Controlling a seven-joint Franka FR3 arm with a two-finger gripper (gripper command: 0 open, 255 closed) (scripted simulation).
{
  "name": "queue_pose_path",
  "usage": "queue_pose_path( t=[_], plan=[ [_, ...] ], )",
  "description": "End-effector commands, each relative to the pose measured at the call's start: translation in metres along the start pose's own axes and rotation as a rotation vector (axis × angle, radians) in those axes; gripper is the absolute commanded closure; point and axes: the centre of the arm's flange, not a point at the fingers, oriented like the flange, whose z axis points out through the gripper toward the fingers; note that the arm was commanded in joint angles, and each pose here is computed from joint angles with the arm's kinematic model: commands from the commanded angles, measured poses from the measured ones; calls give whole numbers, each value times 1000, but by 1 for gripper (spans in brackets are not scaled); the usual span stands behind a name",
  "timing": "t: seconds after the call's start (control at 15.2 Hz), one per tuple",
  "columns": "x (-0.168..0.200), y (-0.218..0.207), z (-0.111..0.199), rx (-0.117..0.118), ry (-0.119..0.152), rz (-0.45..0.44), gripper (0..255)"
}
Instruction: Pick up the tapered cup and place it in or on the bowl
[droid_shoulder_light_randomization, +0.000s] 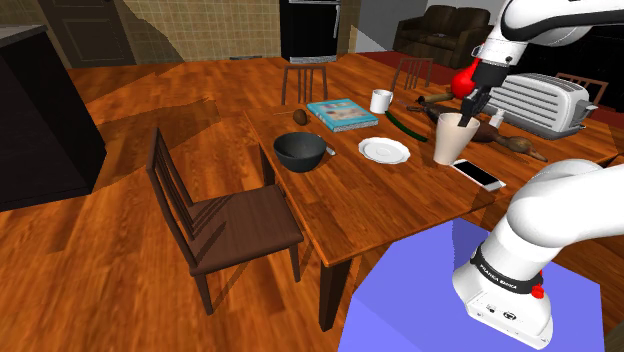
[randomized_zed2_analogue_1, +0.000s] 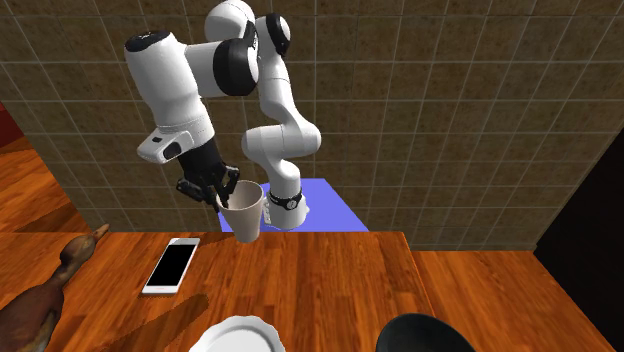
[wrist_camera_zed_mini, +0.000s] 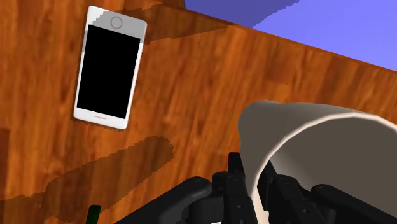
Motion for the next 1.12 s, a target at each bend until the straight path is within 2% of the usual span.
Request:
queue_pose_path(
  t=[0.0, 0.53, 1.06],
  plan=[
    [1, -2, -12, 0, 0, 0, 255],
    [2, -7, -51, 0, 0, 0, 255],
    [84, -73, -52, 0, 0, 0, 255]
  ],
)
